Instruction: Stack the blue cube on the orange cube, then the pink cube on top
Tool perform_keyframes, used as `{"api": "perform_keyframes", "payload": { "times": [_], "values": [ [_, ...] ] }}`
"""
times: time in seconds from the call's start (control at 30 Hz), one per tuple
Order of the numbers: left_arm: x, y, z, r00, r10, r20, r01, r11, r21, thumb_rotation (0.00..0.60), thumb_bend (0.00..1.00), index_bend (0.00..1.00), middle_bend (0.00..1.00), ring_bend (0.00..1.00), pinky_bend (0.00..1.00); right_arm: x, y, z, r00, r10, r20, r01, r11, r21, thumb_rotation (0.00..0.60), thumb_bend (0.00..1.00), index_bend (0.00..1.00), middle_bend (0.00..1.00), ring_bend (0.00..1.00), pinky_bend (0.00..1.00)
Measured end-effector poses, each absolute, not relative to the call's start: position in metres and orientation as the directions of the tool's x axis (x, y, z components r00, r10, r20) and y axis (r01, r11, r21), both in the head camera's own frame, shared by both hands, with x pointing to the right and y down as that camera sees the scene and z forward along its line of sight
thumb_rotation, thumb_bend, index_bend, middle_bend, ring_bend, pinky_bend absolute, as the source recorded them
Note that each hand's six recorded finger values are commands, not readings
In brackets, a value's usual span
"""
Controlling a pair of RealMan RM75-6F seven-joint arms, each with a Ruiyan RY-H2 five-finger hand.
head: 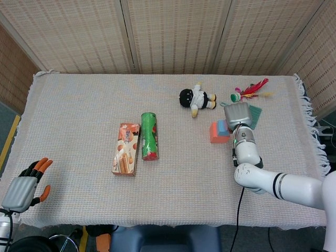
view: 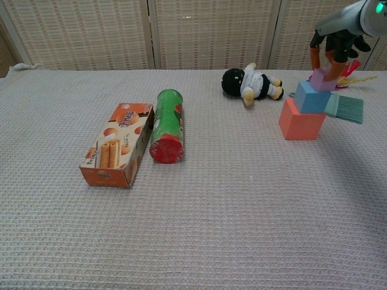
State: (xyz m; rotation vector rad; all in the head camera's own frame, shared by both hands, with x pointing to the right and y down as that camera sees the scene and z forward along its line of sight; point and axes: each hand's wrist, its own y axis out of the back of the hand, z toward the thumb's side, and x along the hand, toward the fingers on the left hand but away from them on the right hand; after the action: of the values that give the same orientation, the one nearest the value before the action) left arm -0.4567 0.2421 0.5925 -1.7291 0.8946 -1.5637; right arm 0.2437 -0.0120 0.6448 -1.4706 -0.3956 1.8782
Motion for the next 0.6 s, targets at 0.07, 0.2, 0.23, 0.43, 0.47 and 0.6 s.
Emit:
{"api": "perform_keyframes", "payload": {
  "times": [0.07,0.2,0.23,0.43,0.47,0.6],
  "values": [
    [-0.4566,0.2422,0.5922,0.064,-0.823,0.564,-0.070,-0.568,-0.820,0.600,0.47,0.09,0.04,0.07,0.24,0.2436,-0.0118,0.6448,-0.100,0.689,-0.718,-0.340,-0.702,-0.626,0.600,0.17,0.39,0.66,0.69,0.72],
    [-0.4567,0.2424,0.5915,0.063,-0.824,0.562,-0.070,-0.566,-0.822,0.600,0.47,0.09,0.04,0.07,0.24,0.2423,-0.0114,0.6438,-0.094,0.690,-0.717,-0.338,-0.700,-0.629,0.600,0.17,0.38,0.66,0.69,0.72],
    [-0.4568,0.2423,0.5915,0.063,-0.825,0.562,-0.070,-0.565,-0.822,0.600,0.47,0.09,0.04,0.07,0.24,0.2423,-0.0111,0.6433,-0.094,0.690,-0.717,-0.340,-0.699,-0.629,0.600,0.17,0.38,0.66,0.69,0.72],
    [-0.4566,0.2426,0.5919,0.064,-0.823,0.564,-0.070,-0.568,-0.820,0.600,0.47,0.09,0.04,0.07,0.24,0.2458,-0.0098,0.6420,-0.103,0.693,-0.713,-0.358,-0.695,-0.624,0.600,0.17,0.38,0.66,0.69,0.72],
    [-0.4562,0.2427,0.5919,0.065,-0.823,0.565,-0.070,-0.568,-0.820,0.600,0.47,0.09,0.04,0.07,0.24,0.2461,-0.0097,0.6423,-0.104,0.693,-0.713,-0.358,-0.695,-0.624,0.600,0.17,0.38,0.66,0.69,0.72],
    [-0.4562,0.2428,0.5922,0.065,-0.822,0.565,-0.069,-0.569,-0.820,0.600,0.47,0.09,0.04,0.07,0.24,0.2469,-0.0095,0.6447,-0.106,0.694,-0.712,-0.359,-0.695,-0.623,0.600,0.17,0.39,0.66,0.69,0.72]
  ]
}}
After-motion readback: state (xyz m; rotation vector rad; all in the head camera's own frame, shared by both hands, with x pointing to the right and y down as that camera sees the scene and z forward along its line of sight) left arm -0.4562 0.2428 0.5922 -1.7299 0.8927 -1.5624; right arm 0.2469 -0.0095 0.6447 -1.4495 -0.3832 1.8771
